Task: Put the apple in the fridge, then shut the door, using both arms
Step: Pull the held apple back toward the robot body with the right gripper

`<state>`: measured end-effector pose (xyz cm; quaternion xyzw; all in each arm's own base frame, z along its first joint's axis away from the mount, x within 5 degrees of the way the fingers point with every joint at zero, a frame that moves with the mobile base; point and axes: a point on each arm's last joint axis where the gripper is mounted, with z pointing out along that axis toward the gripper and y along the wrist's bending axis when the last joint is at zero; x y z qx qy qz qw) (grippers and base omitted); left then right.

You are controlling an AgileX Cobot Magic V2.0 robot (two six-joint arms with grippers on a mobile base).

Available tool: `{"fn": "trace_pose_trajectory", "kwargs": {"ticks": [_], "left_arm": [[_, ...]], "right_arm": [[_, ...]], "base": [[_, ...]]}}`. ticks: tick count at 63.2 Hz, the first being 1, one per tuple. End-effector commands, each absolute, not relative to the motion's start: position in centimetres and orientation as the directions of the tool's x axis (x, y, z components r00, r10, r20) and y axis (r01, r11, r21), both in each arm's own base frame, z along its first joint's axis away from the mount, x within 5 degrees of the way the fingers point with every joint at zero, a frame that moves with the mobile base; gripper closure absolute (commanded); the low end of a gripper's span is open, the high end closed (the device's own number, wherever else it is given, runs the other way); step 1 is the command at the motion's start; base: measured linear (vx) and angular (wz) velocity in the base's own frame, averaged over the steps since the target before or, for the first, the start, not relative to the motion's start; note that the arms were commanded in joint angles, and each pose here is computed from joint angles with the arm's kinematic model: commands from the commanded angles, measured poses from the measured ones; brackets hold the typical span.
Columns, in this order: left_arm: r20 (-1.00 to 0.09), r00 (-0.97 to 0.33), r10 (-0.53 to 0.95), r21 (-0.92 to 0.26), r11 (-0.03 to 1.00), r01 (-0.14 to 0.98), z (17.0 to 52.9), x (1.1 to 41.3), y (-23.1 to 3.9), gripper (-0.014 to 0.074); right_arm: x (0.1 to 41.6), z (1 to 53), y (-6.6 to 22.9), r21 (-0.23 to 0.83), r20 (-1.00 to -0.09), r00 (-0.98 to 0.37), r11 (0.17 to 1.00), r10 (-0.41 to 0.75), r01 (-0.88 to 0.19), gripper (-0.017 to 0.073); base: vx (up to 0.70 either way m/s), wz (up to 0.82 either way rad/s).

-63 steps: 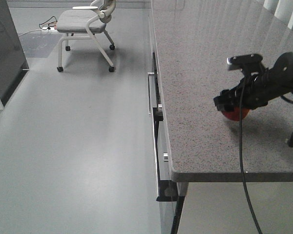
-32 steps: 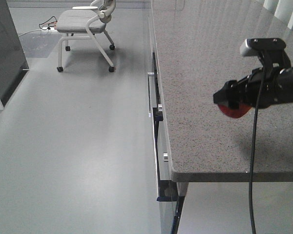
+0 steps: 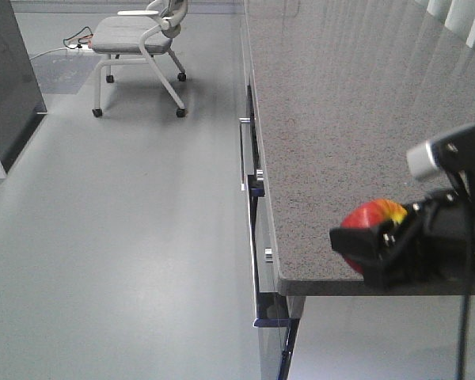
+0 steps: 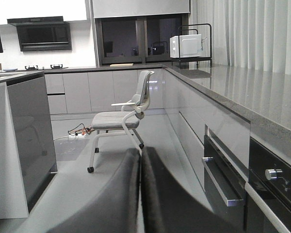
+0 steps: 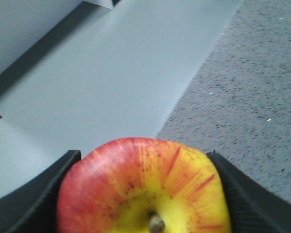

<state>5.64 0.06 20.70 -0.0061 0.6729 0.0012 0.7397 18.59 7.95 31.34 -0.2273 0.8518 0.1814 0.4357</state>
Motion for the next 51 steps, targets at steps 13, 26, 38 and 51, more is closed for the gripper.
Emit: {"fn": "trace_pose_trajectory", "kwargs": {"ticks": [13,26,38,51], "left_arm": [[-0.986,0.165,-0.015,-0.017,1.000,-0.009,20.8,5.5,0.1,0.0600],[-0.986,0.165,-0.015,-0.017,1.000,-0.009,20.8,5.5,0.1,0.0600],[-0.986,0.165,-0.015,-0.017,1.000,-0.009,20.8,5.5,0.1,0.0600],[-0.986,0.165,-0.015,-0.017,1.000,-0.009,20.8,5.5,0.1,0.0600]], "right_arm": [[12.1,32.6,6.8,0.132,-0.890,-0.427,0.802,-0.163,-0.582,0.0190],[8.0,33.1,6.1,0.109,-0.920,-0.358,0.771,-0.161,-0.627,0.0190],[5.5,33.5,5.7,0.083,-0.936,-0.308,0.745,-0.169,-0.662,0.0190],[4.8,33.3,5.7,0.104,-0.926,-0.332,0.727,-0.178,-0.679,0.0190]], "base": [[0.00,0.00],[0.00,0.00],[0.00,0.00],[0.00,0.00]]}}
